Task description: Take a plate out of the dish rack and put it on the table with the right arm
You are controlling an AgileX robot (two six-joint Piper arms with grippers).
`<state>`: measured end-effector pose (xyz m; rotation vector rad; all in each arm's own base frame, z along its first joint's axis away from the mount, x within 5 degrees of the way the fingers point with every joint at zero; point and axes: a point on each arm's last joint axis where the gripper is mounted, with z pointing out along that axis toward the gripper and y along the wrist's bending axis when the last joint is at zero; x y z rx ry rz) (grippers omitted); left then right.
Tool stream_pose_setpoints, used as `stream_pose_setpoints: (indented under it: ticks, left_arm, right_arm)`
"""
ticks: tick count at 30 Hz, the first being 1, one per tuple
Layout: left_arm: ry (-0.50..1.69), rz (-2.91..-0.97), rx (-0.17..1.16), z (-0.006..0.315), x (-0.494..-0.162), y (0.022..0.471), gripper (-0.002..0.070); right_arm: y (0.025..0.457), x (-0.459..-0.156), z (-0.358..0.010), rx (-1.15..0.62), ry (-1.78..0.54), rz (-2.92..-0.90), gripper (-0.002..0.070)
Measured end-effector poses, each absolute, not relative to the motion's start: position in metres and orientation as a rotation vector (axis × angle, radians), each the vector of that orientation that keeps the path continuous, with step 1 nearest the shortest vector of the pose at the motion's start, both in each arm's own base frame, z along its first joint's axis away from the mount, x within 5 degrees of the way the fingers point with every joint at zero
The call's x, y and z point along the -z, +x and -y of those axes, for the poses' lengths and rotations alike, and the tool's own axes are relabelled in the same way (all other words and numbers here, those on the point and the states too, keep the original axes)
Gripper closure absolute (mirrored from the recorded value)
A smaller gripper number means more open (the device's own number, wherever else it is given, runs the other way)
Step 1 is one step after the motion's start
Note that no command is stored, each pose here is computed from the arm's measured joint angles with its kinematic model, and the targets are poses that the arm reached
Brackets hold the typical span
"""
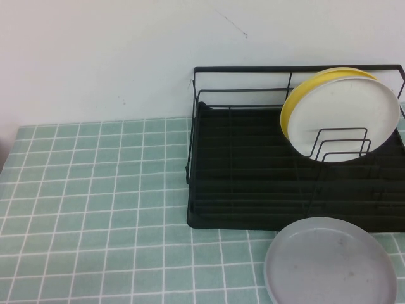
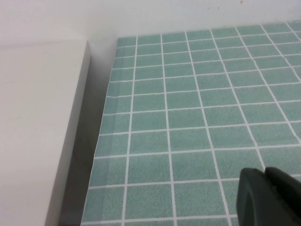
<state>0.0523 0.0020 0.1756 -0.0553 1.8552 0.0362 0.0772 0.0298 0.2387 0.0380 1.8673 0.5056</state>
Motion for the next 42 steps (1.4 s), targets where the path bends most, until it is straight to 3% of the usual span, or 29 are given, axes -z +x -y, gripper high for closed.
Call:
stream_pose_setpoints:
  ticks: [9,20,30,42]
  left_arm:
    - [-0.057,-1.855,-0.035,-0.002,-0.176,0.052,0.0678]
    - [-0.057,-1.855,-0.035,-0.002,-0.176,0.052,0.0678]
    - [-0.057,-1.855,-0.035,-0.002,-0.176,0.052,0.0678]
    - [-0.056,-1.855,-0.036,-0.002,-0.176,0.052,0.0678]
  right_arm:
    - [0.173,-0.289,-0.026,-0.307,-0.324,-2.029,0.0678]
    - [0.291,-0.319,-0.024,-0.152,-0.757,-1.958,0.0646]
    - [0.361,-0.306,-0.027,-0.140,-1.057,-1.878,0.0409]
    - [0.401,-0.276,-0.020,0.020,-1.229,-1.813,0.0388]
